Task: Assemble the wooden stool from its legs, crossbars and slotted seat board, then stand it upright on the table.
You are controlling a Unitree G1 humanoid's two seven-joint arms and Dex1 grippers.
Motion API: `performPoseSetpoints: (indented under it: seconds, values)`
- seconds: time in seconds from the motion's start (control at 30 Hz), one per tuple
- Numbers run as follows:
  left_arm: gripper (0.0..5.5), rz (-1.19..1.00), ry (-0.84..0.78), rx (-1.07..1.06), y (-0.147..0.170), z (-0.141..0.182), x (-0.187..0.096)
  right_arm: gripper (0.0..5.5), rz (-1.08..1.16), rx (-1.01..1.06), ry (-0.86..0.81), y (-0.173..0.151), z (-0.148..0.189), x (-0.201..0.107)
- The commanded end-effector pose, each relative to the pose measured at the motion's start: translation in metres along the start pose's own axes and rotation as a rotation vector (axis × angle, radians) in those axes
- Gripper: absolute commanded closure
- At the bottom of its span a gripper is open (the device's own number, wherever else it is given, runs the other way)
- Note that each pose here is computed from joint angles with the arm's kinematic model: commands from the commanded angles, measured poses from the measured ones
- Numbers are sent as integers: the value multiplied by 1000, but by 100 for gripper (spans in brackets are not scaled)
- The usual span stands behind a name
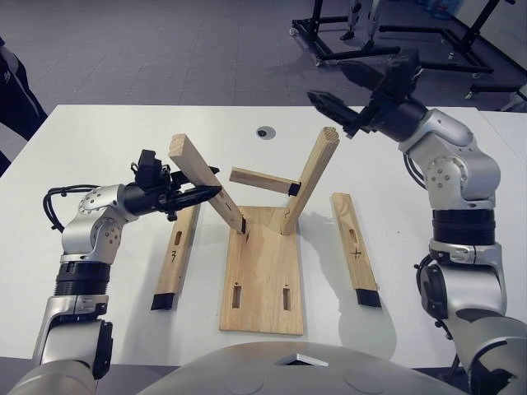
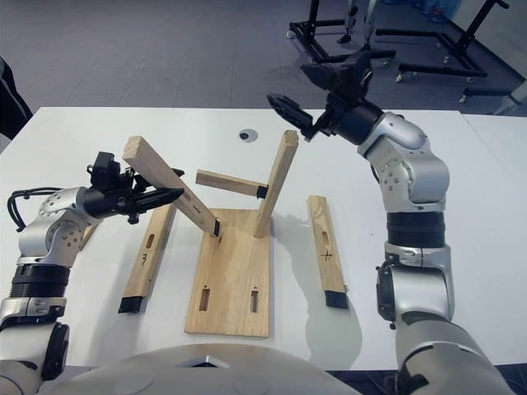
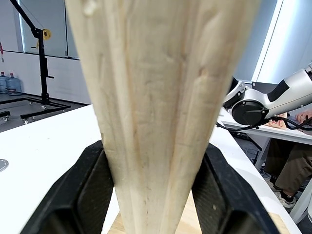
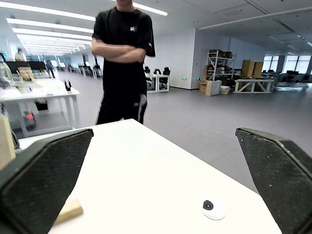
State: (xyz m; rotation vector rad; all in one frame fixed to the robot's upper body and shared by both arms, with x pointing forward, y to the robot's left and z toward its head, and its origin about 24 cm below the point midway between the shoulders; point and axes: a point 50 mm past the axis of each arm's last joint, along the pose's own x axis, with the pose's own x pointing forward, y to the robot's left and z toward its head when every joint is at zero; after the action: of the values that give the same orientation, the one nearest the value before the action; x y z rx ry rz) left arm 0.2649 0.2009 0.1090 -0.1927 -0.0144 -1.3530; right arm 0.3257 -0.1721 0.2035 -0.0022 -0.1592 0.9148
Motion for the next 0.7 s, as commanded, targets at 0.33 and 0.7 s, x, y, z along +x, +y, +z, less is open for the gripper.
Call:
performPoseSetpoints:
  seconds: [0.33, 0.7]
  values:
    - [337, -8, 73, -160, 12, -21, 6, 13, 66, -86, 119, 5, -18, -1]
    - [337, -59, 133, -206, 22, -28, 19, 13, 148, -94, 115, 19, -17, 12]
